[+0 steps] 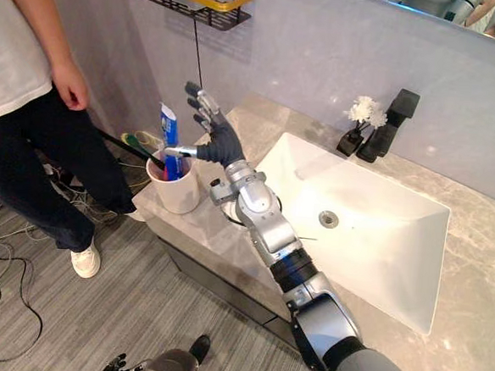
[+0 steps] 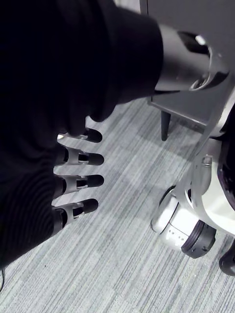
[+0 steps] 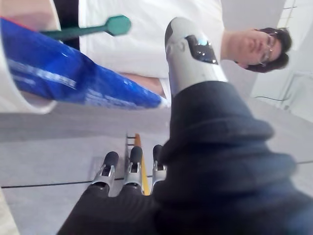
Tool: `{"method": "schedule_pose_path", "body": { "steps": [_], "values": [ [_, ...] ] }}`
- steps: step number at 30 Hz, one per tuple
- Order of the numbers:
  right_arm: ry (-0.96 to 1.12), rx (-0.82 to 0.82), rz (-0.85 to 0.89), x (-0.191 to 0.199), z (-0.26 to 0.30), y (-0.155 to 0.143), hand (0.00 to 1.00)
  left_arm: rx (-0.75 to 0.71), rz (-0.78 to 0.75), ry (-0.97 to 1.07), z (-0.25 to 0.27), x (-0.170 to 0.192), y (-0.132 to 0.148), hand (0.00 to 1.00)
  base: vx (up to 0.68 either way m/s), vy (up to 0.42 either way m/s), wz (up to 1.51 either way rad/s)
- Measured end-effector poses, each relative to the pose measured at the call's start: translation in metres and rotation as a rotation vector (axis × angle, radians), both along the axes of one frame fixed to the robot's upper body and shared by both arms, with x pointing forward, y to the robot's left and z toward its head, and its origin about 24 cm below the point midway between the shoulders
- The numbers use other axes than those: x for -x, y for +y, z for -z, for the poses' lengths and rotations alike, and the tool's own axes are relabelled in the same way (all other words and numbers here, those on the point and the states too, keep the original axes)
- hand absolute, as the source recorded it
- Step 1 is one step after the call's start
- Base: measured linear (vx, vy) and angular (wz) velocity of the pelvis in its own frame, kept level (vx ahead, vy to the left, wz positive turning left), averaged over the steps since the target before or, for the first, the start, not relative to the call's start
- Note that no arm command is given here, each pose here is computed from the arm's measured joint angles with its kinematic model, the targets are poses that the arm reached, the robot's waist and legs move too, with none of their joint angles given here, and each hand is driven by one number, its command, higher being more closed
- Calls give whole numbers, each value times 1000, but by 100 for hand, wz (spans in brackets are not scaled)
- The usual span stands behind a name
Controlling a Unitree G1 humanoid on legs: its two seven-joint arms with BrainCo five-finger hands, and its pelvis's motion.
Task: Organize washtable
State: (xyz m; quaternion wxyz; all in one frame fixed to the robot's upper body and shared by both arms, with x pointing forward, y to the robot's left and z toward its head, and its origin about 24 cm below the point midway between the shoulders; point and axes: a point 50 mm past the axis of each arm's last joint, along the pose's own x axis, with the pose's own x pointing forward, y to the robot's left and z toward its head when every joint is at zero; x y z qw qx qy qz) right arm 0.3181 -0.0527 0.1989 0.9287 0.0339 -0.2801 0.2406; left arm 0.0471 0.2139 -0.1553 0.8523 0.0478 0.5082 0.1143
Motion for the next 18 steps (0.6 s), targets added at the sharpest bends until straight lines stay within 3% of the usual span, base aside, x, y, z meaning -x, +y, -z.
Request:
{"method": "schedule_pose_path", "body": {
  "steps": [3, 10, 15, 18],
  "values": [
    [-53, 7, 14, 6, -7, -15, 0, 0, -3, 11, 1, 3, 0, 0, -9, 18, -14],
    [-299, 12, 138, 48, -36, -86, 0, -1, -18, 31, 2, 10, 1, 0, -2, 24, -16],
    [-556, -53, 424, 92, -69, -156, 0, 2, -10, 46, 3, 15, 1, 0, 7, 29, -24],
    [-603, -77, 623, 111, -69, -190, 0, 15, 8, 47, 4, 15, -1, 0, 9, 26, -17]
  ]
}}
